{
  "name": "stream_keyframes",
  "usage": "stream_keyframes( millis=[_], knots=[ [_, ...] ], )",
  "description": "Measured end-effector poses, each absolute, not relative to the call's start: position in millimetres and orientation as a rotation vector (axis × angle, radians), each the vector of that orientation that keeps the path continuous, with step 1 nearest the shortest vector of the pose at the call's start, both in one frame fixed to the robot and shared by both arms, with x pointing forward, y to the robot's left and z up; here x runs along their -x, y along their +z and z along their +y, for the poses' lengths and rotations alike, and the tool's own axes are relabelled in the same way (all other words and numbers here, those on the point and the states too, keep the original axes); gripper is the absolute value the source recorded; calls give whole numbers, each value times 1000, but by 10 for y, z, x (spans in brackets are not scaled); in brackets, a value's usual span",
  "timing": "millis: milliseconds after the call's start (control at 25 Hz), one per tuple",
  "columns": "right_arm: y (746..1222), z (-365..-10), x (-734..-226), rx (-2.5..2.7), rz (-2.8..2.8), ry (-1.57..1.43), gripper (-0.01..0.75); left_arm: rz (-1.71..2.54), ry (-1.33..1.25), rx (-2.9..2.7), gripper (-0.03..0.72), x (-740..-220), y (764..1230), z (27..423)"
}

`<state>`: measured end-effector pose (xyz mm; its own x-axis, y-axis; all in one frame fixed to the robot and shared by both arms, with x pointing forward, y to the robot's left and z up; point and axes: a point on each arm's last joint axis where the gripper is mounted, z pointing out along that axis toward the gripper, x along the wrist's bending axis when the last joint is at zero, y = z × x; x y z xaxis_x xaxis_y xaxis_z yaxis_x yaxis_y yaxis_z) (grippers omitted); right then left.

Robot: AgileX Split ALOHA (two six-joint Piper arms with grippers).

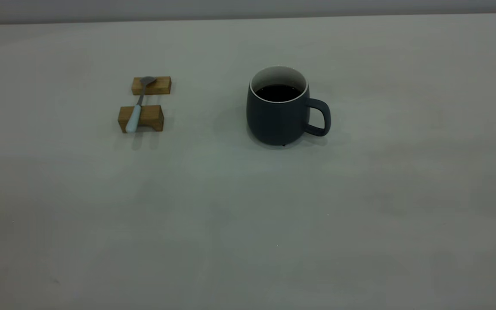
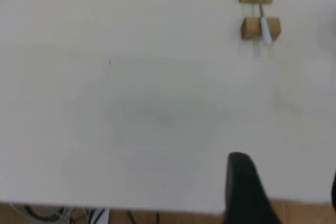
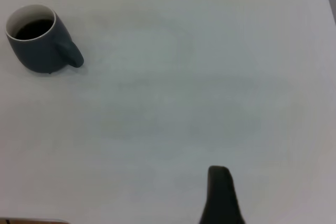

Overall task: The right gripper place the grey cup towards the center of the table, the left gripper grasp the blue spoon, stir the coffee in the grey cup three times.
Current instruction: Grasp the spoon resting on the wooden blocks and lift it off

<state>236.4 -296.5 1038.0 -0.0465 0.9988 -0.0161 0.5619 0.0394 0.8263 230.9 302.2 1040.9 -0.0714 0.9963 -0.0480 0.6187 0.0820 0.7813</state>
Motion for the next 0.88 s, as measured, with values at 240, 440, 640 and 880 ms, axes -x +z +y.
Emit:
stream_keyframes(
  millis=[240,440,640,880],
  knots=[
    [10380,-2965,-2364,-1591,1681,872,582,1838,717,-1675,598,-3017,10570,3035],
    [10380,-2965,-2364,-1591,1681,872,582,1923,553,-1705,612,-3795,10537,3003],
    [10380,-2965,-2364,-1591,1681,872,582,2002,364,-1779,612,-4468,10226,2895],
    [10380,-2965,-2364,-1591,1681,872,582,2040,176,-1920,612,-5110,9593,2537]
  ],
)
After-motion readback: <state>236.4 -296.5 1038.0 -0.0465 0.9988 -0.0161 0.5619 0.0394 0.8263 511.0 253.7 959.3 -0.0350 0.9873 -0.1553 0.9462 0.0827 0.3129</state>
